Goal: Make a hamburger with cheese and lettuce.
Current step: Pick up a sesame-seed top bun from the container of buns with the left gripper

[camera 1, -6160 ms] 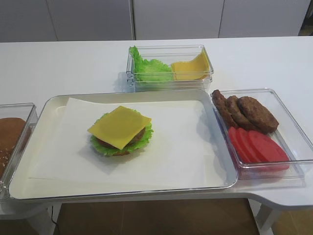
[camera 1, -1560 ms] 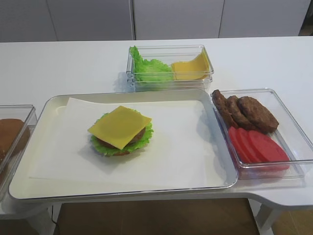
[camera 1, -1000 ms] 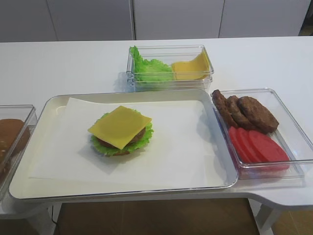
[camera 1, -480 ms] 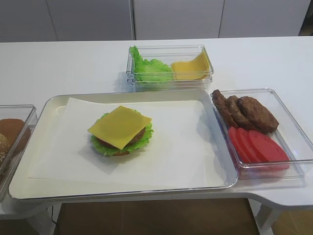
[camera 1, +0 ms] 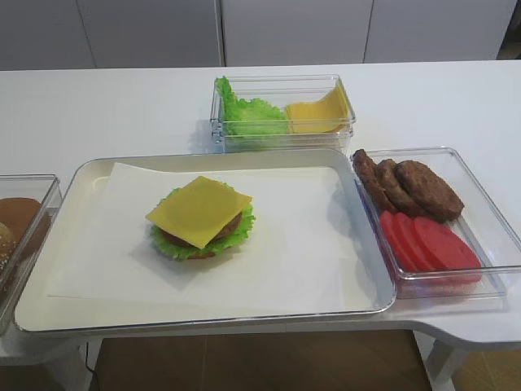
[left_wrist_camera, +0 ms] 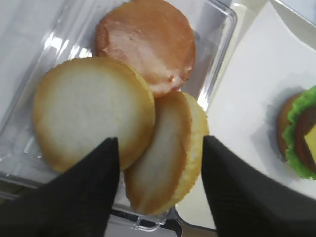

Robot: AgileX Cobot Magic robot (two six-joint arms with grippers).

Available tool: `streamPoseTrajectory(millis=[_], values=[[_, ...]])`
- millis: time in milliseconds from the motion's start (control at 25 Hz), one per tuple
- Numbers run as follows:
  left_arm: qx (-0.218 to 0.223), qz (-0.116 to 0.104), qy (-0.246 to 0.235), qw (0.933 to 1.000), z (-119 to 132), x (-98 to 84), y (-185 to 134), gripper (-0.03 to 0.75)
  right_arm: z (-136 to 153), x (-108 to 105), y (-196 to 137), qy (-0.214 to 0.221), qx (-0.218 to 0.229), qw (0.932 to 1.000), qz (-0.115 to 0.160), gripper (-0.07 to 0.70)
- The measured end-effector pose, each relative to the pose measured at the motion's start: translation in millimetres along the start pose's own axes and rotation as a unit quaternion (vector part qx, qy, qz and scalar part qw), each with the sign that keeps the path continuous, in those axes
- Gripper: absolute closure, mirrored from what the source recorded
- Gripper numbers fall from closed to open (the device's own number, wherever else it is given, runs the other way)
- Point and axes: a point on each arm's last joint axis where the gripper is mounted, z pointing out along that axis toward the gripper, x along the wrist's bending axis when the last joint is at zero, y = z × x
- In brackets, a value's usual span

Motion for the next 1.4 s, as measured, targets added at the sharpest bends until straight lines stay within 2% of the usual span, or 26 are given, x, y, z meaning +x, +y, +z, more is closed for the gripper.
streamPoseTrajectory(millis=[160,280,440,960,1400], values=[[0.005,0.017,-0.026,0.9995,0,-6.4,-2,0.314,0,0,0,0.0,0.0,1.0,0.0,0.181],[0.013,0.041,-0.034,0.9985,2,-11.5,-4,0.314,0,0,0,0.0,0.0,1.0,0.0,0.181],[0.046,0.06,-0.035,0.9966,11,-15.6,-6,0.314,0,0,0,0.0,0.0,1.0,0.0,0.181],[0.087,0.07,-0.012,0.9937,31,-13.0,-1,0.313,0,0,0,0.0,0.0,1.0,0.0,0.181],[0.087,0.101,-0.018,0.9909,33,-13.5,0,0.313,0,0,0,0.0,0.0,1.0,0.0,0.181]])
